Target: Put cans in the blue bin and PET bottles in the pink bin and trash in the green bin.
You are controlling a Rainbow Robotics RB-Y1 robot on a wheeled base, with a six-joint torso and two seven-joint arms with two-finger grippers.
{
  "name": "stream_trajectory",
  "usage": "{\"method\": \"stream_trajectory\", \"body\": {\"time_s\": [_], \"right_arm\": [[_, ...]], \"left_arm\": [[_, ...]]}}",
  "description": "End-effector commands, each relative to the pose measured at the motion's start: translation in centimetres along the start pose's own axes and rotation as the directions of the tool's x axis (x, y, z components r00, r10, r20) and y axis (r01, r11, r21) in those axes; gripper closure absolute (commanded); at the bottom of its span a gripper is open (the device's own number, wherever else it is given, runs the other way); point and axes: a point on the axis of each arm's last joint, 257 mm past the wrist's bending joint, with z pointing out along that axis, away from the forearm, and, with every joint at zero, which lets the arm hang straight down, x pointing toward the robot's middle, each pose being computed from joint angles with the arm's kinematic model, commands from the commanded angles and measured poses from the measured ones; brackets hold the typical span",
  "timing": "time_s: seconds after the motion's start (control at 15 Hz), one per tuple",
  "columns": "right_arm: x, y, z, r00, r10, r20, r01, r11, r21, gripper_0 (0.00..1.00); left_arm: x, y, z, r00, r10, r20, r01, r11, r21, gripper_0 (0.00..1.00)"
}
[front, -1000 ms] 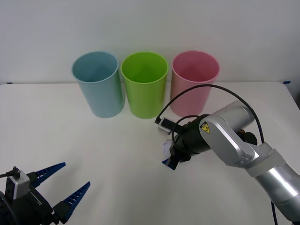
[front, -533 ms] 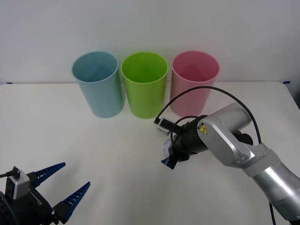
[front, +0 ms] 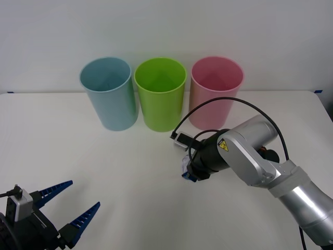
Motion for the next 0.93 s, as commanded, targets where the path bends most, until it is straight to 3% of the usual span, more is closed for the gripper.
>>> {"method": "stream_trajectory", "body": {"time_s": [0.07,0.4,0.73,0.93], "right_arm": [[-0.1,0.3,0.2,1.0,-0.006,-0.001,0.006,1.0,0.001,1.0],[-0.4,0.2,0.4,1.0,-0.019,0.007,0.019,0.9997,0.016,1.0],[-3.0,-1.1,-1.9,0.991,-0.059,0.124,0.05,0.996,0.074,1.0],[-1.8,-1.7,-6.0,0.977,-0.017,0.214,0.003,0.9979,0.065,1.0]], "left_arm": [[0.0,0.0,0.0,1.0,0.0,0.0,0.0,1.0,0.0,0.0],[0.0,0.0,0.0,1.0,0.0,0.0,0.0,1.0,0.0,0.0],[0.0,0.0,0.0,1.0,0.0,0.0,0.0,1.0,0.0,0.0],[0.0,0.0,0.0,1.0,0.0,0.0,0.0,1.0,0.0,0.0]]}}
